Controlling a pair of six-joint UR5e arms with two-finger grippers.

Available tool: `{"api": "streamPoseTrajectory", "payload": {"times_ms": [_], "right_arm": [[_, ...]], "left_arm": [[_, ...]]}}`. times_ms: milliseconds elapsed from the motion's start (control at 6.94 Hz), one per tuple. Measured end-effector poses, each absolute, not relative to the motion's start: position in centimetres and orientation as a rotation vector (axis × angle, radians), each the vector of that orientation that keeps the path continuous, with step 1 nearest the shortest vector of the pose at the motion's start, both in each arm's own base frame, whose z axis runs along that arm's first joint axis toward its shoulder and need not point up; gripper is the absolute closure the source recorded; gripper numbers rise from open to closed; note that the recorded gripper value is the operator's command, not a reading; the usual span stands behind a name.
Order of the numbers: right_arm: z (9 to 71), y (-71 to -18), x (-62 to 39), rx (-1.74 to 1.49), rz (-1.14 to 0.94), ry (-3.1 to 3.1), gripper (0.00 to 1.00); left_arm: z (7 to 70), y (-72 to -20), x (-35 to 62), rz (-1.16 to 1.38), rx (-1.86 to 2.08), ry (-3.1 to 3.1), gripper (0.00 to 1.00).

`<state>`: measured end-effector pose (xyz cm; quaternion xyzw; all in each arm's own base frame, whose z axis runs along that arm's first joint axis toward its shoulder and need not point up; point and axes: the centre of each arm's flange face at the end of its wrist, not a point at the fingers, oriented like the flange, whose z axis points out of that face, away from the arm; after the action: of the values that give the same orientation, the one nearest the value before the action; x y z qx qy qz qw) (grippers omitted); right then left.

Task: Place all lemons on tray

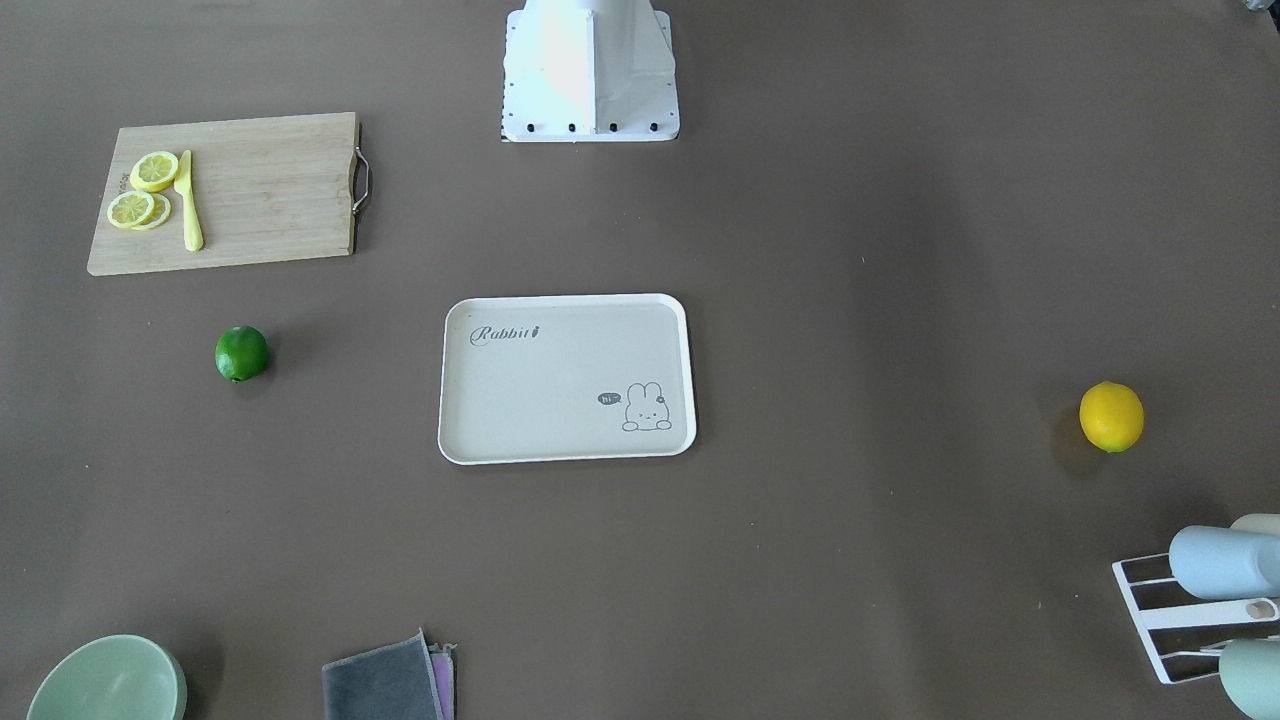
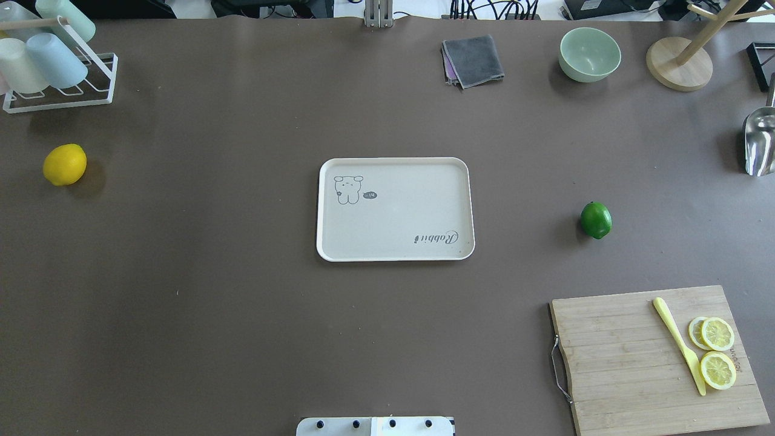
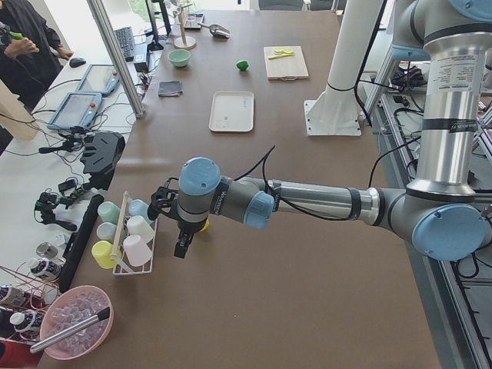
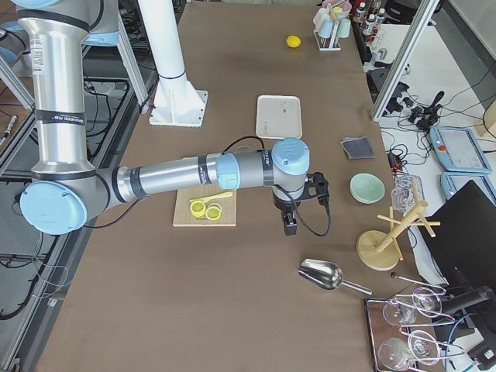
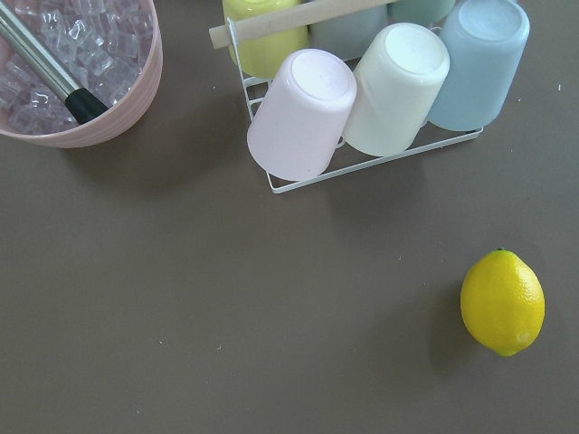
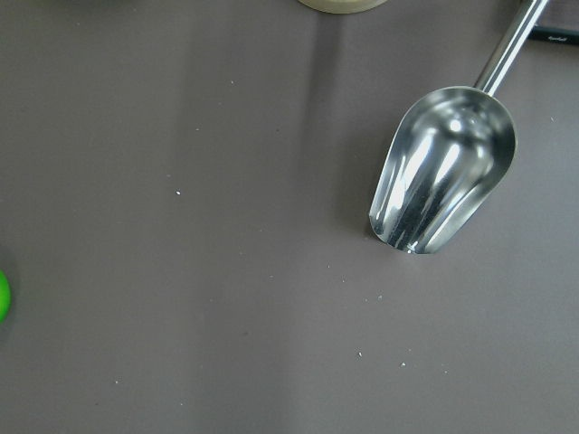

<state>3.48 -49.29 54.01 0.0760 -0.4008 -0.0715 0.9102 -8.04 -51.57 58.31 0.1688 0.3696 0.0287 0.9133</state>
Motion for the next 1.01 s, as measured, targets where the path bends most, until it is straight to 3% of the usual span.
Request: {"api": "streamPoseTrajectory", "payload": {"times_ms": [1008], "right_arm": [[43.3, -50.1, -12.3, 0.129, -0.077, -0.808, 0.00]], "left_arm": [[55.0, -53.1, 1.8, -0.087, 0.284, 0.872, 0.02]]}}
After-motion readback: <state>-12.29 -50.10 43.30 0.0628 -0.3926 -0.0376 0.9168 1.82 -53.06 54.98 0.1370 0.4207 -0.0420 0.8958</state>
